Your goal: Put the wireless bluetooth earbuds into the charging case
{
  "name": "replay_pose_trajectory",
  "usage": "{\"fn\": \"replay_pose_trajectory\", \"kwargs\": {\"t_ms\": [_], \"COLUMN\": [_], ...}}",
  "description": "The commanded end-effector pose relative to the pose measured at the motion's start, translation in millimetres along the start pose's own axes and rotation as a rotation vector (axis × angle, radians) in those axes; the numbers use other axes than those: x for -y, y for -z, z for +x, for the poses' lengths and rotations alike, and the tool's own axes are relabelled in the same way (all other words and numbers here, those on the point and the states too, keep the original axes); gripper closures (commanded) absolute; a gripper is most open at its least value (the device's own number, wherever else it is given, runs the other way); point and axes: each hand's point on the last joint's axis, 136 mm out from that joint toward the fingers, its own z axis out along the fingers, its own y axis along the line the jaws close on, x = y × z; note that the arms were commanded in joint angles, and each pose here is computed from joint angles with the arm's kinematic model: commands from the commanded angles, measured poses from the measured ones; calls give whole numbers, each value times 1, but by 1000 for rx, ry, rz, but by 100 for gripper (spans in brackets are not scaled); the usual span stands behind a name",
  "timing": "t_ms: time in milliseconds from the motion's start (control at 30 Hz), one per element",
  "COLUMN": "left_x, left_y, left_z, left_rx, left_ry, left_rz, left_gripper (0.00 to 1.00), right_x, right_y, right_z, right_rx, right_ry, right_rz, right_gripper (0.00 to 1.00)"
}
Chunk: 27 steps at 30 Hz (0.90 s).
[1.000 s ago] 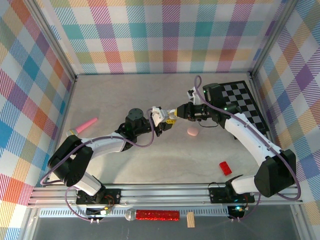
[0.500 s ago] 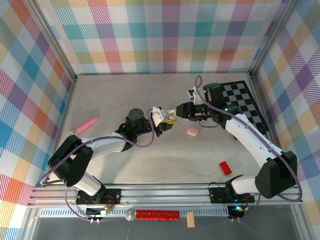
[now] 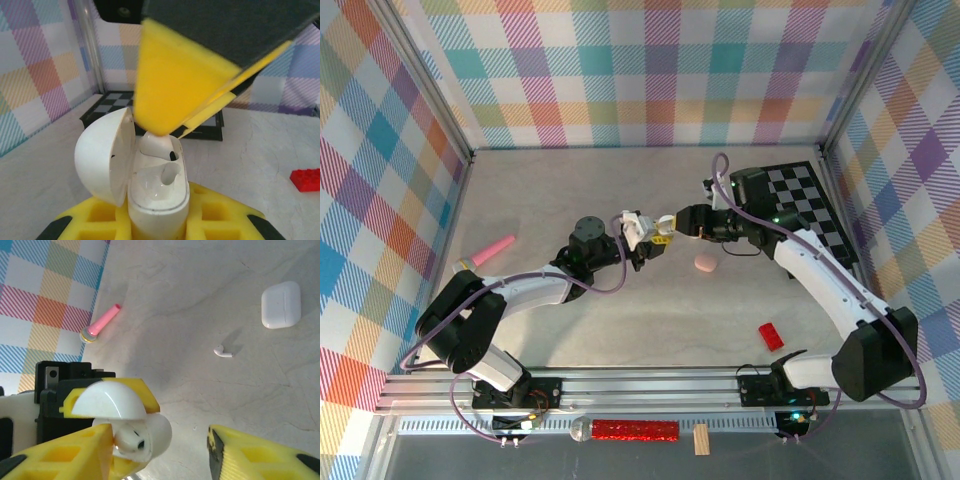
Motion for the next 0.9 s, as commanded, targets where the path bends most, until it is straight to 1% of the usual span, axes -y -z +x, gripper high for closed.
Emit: {"fn": "replay_pose_trajectory", "kwargs": {"t_ms": [0, 133, 267, 400, 533, 600, 700, 867], "left_x": [-29, -61, -92, -109, -126, -132, -138, -143], "left_y": [17, 41, 70, 96, 128, 142, 160, 192], "left_z": [-10, -2, -2, -11, -33, -39, -41, -48], "left_rx": [82, 87, 100, 124, 228, 255, 232, 187], "left_ry": [45, 83, 96, 114, 204, 228, 252, 257], "left_rz": [-84, -189, -345, -449, -551, -596, -668, -788], "left_gripper": [96, 96, 96, 96, 96, 96, 96, 96], "right_x": [-8, -12, -8, 2, 22, 23, 24, 44], "right_y": [7, 2, -15, -37, -72, -91, -119, -157], "right_z": [-2, -3, 0, 3, 9, 11, 18, 31], "right_rx": [23, 20, -27, -107, -219, -266, -348, -476], "right_ry": [51, 66, 90, 167, 257, 301, 371, 484], "right_rz": [-34, -54, -19, 106, 247, 276, 333, 476], "right_gripper": [44, 41, 39, 38, 37, 37, 36, 37]}}
